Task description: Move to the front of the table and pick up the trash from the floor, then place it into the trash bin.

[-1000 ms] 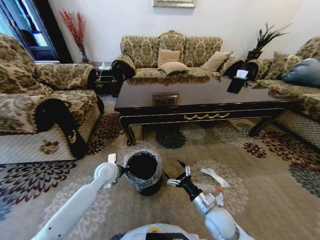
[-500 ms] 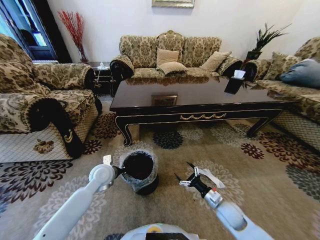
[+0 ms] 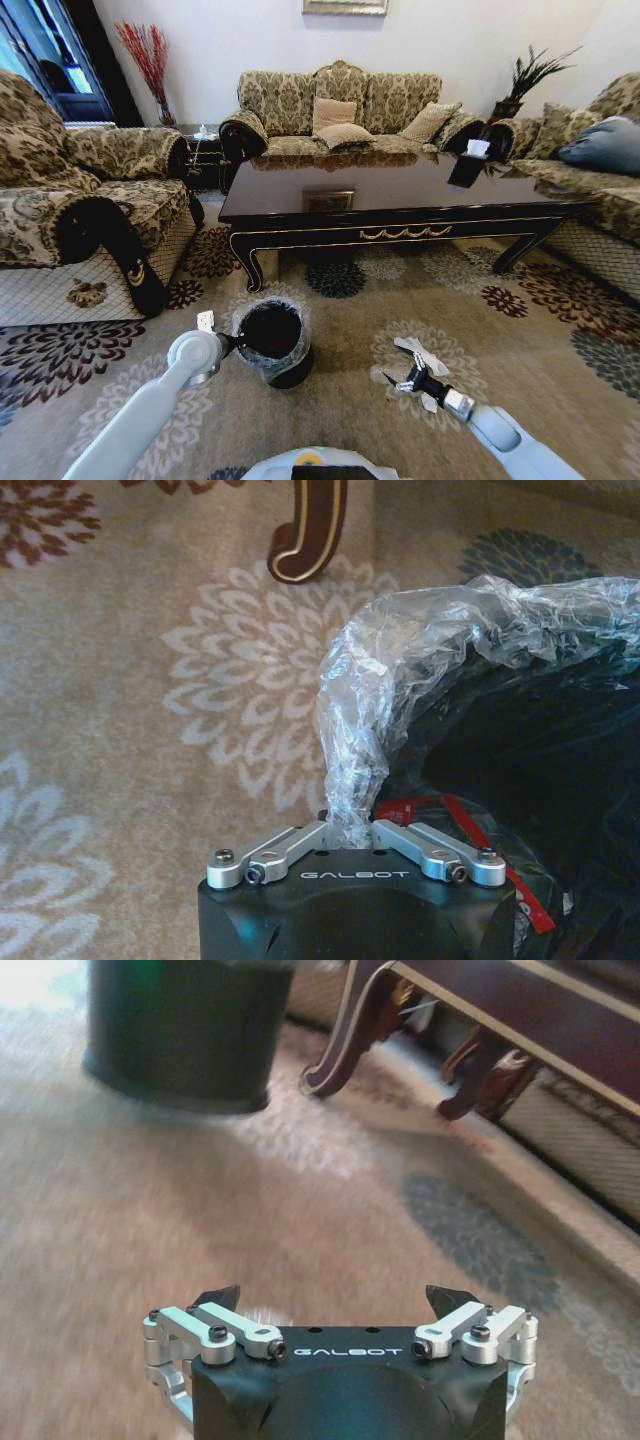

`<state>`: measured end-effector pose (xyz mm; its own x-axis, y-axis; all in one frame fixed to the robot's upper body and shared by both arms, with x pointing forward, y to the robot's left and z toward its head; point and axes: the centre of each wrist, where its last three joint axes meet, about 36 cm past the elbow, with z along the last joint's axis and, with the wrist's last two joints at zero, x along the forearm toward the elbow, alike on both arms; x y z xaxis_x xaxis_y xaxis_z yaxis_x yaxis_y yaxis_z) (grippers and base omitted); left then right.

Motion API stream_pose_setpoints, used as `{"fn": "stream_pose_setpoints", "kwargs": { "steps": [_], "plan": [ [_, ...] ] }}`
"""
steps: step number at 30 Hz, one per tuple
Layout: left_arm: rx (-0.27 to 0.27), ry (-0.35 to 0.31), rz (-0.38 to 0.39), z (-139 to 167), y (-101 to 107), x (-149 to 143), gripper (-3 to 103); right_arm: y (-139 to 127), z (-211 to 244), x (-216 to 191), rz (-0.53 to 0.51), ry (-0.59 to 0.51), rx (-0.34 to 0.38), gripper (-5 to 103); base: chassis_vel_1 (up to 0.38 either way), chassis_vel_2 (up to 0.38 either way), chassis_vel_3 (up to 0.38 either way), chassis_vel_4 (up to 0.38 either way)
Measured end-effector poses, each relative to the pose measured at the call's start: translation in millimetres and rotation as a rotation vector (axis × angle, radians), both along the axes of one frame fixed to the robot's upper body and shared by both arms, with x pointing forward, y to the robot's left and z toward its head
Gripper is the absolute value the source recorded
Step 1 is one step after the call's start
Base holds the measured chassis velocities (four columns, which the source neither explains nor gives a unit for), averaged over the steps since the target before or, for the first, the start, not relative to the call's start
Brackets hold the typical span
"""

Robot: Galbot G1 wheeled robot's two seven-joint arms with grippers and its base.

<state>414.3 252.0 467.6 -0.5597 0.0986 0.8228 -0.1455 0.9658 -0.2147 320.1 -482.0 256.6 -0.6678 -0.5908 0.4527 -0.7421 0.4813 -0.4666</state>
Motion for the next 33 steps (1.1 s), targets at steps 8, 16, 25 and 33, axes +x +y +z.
{"fn": "stream_pose_setpoints", "kwargs": {
  "steps": [8, 16, 25, 33],
  "plan": [
    [0.002, 0.0, -0.011, -0.5, -3.6, -1.0, 0, -19.9, -11.0, 26.0, 0.073, 0.044, -0.147, 100, 0.0, 0.0, 0.0, 0.0],
    [0.012, -0.001, -0.026, 1.1, -4.7, -4.1, 0, -31.1, -28.0, 40.4, 0.082, 0.082, -0.226, 100, 0.0, 0.0, 0.0, 0.0],
    [0.012, -0.017, -0.02, 7.3, -2.8, 0.9, 0, -32.2, -37.6, 50.7, 0.124, 0.114, -0.286, 100, 0.0, 0.0, 0.0, 0.0],
    [0.011, -0.02, -0.013, 8.9, -0.2, -0.1, 0, -31.5, -38.5, 50.8, 0.121, 0.109, -0.281, 89, 0.0, 0.0, 0.0, 0.0]
  ]
}}
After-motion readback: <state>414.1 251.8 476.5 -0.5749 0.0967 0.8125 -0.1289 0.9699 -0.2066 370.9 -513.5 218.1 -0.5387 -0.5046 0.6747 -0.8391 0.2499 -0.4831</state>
